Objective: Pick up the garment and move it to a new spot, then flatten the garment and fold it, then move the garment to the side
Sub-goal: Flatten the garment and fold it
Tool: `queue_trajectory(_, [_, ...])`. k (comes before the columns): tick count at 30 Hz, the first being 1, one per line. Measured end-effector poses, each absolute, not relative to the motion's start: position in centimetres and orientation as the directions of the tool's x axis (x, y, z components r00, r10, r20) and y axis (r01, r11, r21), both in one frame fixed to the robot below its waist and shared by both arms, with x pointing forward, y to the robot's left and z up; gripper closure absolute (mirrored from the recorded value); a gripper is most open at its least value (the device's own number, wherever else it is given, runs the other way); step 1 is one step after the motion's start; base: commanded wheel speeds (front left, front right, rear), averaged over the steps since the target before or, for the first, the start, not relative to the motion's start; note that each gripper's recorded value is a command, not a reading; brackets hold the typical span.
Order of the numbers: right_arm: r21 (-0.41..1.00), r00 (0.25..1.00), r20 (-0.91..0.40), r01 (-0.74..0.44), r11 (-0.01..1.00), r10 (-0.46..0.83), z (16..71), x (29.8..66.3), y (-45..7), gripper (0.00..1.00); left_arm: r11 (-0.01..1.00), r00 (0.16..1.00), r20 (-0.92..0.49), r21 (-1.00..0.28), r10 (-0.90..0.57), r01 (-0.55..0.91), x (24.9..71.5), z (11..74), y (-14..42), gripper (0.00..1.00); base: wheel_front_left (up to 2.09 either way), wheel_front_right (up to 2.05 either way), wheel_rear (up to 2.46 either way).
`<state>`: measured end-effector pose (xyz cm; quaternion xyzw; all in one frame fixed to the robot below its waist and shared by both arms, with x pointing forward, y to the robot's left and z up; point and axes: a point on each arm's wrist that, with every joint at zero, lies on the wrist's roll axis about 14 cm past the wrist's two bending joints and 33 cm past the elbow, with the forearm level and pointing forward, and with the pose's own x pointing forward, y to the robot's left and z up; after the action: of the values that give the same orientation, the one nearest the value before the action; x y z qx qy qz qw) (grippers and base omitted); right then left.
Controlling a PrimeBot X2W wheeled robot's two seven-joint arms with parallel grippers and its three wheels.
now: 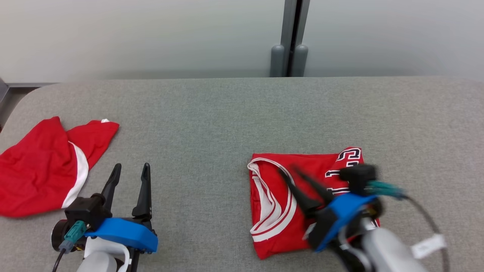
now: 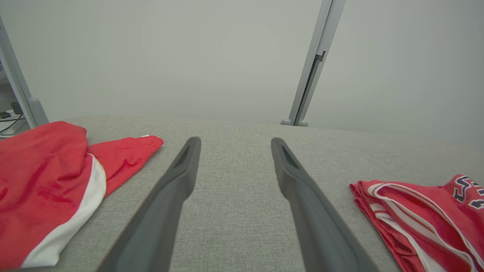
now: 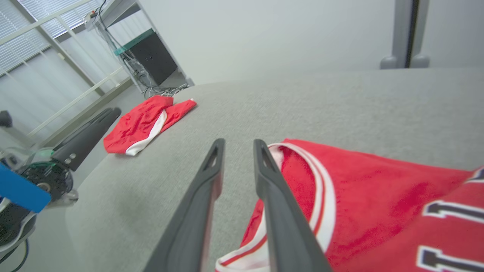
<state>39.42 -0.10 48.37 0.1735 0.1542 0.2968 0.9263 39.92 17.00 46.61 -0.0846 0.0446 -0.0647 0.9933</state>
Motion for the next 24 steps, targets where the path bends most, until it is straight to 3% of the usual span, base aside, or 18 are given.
queue_trajectory(5, [0.304,0.959,-0.001,-0.269,0.914,0.282,52.5,41.7,-11.6,0.0,0.977,0.989,-0.064,-0.18,-0.131,0.117,39.7,47.0,16.9,0.0,0.0,0.0,0.0])
queue_trajectory(11, [0.196,0.999,0.035,0.003,0.981,-0.01,53.6,39.0,-21.4,0.0,0.975,0.989,-0.046,-0.18,-0.138,0.128,39.5,47.6,16.4,0.0,0.0,0.0,0.0])
queue_trajectory(16, [0.169,0.998,0.005,0.062,0.984,-0.064,53.3,37.5,-23.5,0.0,0.978,0.99,-0.036,-0.164,-0.136,0.129,39.1,47.9,16.4,0.0,0.0,0.0,0.0])
queue_trajectory(24, [0.141,0.997,-0.069,0.046,0.989,-0.037,51.9,36.1,-23.4,0.0,0.983,0.99,-0.041,-0.136,-0.133,0.126,38.1,47.7,16.9,0.0,0.0,0.0,0.0])
